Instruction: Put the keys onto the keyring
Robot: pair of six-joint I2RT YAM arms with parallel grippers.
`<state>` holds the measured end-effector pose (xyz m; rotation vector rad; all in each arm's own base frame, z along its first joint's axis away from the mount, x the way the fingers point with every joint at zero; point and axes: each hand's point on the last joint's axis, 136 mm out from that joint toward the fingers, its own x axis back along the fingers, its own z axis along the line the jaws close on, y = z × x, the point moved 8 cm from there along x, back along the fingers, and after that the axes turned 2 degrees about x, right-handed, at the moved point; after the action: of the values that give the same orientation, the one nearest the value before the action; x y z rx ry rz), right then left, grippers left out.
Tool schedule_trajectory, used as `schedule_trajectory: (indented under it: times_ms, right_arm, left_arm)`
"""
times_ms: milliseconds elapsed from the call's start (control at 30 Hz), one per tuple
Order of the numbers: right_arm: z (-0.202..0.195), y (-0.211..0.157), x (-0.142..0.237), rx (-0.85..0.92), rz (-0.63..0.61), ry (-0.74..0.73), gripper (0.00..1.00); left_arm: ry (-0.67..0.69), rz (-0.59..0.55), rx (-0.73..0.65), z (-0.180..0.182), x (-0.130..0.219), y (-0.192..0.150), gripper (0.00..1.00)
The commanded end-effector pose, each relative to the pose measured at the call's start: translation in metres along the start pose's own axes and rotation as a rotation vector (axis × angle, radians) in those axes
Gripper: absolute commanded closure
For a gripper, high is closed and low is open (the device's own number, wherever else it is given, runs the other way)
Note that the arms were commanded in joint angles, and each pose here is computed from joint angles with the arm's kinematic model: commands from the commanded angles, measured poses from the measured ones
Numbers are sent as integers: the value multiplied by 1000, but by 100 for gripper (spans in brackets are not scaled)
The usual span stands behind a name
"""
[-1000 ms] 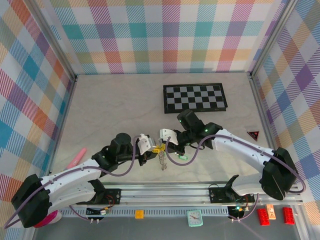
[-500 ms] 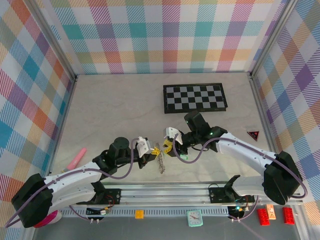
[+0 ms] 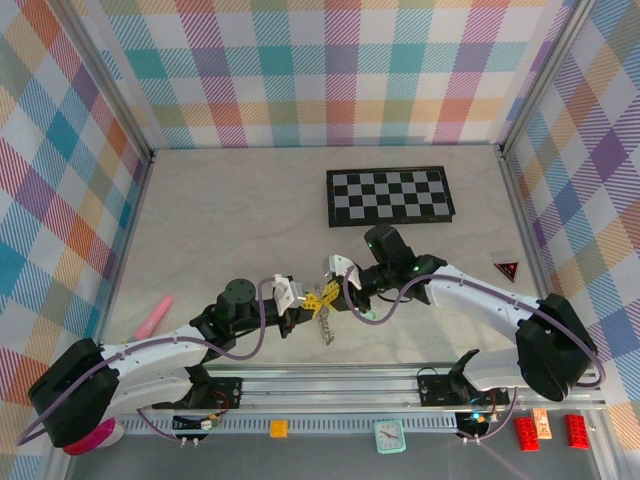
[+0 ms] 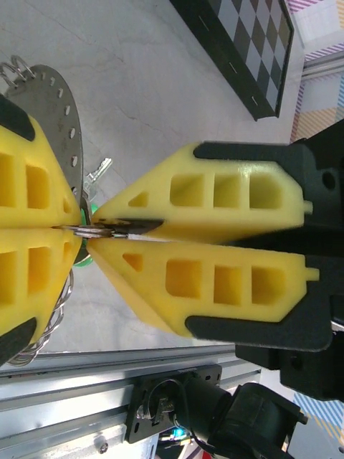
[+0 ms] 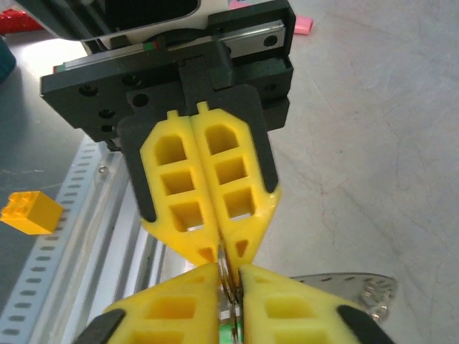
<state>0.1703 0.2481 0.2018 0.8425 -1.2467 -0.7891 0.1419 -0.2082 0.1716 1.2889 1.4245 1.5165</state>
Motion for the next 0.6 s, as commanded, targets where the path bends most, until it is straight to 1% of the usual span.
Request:
schedule_trajectory:
  times_ms: [0,67,100,133,167,233,267,400,500,567]
  right_arm:
    - [2,-1,-3,0,-15,34,94]
    - [2,-1,-2,2,-10,33,96]
    - [2,-1,-2,2,-7,36,100]
    - [3,0,-1,6,-7,37,100]
    - [3,2,-1,10,-3,34,100]
    - [3,6,2,23,9,26,100]
    - [3,7,4,31,23,18,100]
    - [5,14,8,65,87,7,100]
    - [8,17,7,90,149,11,100]
    - [8,20,5,105,170,12,100]
  left_arm:
    - [-31,-80,-36,-4,3,12,100]
    - [-28,-85,-38,-4,3,13,100]
    - [-27,-86,-38,-4,3,13,100]
    - [-22,-86,-37,-4,4,14,100]
    - [-9,-78,-32,-2,4,13,97]
    - [7,-49,-23,-1,3,14,81]
    - [11,-22,-22,-1,4,14,77]
    - [16,100,-35,-1,6,14,76]
    - [22,147,-41,-1,8,16,76]
    - [16,168,-41,0,7,18,76]
